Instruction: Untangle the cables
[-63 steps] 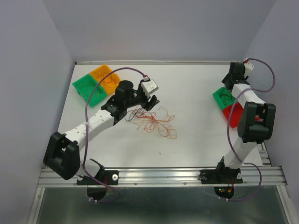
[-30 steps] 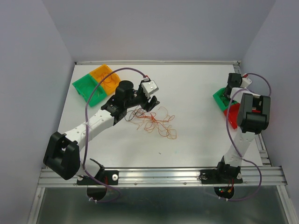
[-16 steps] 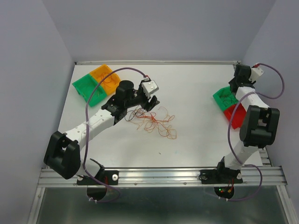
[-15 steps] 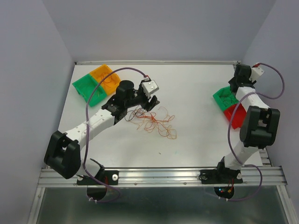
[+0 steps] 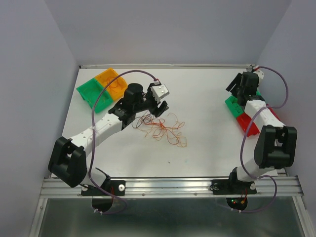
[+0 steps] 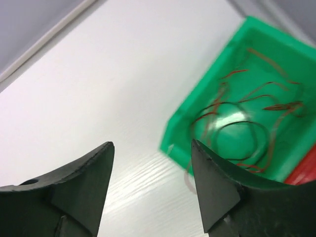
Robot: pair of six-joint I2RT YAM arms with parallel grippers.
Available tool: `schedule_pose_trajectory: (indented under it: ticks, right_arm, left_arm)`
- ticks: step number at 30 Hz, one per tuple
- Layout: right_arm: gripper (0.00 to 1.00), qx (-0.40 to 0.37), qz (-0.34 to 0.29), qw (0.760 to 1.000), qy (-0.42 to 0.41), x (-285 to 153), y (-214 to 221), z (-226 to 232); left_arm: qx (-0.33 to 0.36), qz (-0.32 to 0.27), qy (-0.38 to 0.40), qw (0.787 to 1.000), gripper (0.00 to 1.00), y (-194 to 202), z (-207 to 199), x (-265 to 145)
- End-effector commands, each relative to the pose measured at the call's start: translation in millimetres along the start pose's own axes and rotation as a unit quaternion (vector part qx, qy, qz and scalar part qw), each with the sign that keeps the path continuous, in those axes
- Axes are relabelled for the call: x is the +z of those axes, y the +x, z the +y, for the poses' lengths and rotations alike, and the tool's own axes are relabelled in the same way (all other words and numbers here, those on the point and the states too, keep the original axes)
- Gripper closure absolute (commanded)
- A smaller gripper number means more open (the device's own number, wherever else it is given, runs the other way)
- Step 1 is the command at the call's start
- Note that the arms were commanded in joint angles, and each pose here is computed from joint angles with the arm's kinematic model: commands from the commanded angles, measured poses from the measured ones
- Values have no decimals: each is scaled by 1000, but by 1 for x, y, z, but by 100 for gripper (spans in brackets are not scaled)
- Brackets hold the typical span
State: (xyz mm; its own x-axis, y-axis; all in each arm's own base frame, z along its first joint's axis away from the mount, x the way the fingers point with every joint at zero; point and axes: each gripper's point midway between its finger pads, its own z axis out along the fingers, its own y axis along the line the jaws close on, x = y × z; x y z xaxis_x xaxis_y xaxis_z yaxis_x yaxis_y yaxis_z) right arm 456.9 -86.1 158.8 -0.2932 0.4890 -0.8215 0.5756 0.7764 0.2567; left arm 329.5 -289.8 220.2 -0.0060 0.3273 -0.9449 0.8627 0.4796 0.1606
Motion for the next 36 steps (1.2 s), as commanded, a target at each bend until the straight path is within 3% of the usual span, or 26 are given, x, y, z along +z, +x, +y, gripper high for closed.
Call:
schedule_pose_trajectory:
  ticks: [1,6,12,18,24,36]
  right_arm:
    - [29,-51,13,971,-235,-59,22,89]
    - [28,-117,64,912,-389,-133,106,140]
    - [25,-180,104,882,-423,-170,193,169]
    - [32,-210,109,885,-402,-181,226,153]
    - [32,-202,119,885,-402,-191,239,134]
    - [38,-207,162,870,-417,-226,274,115]
  left_arm:
    - [35,-10,12,999,24,-23,7,6]
    - [56,25,48,997,21,-3,-1,11]
    - [66,37,22,997,21,5,10,12]
    - [82,36,45,995,21,12,2,15]
    - [82,48,80,992,23,31,-7,28]
    - [74,73,127,986,24,52,-28,47]
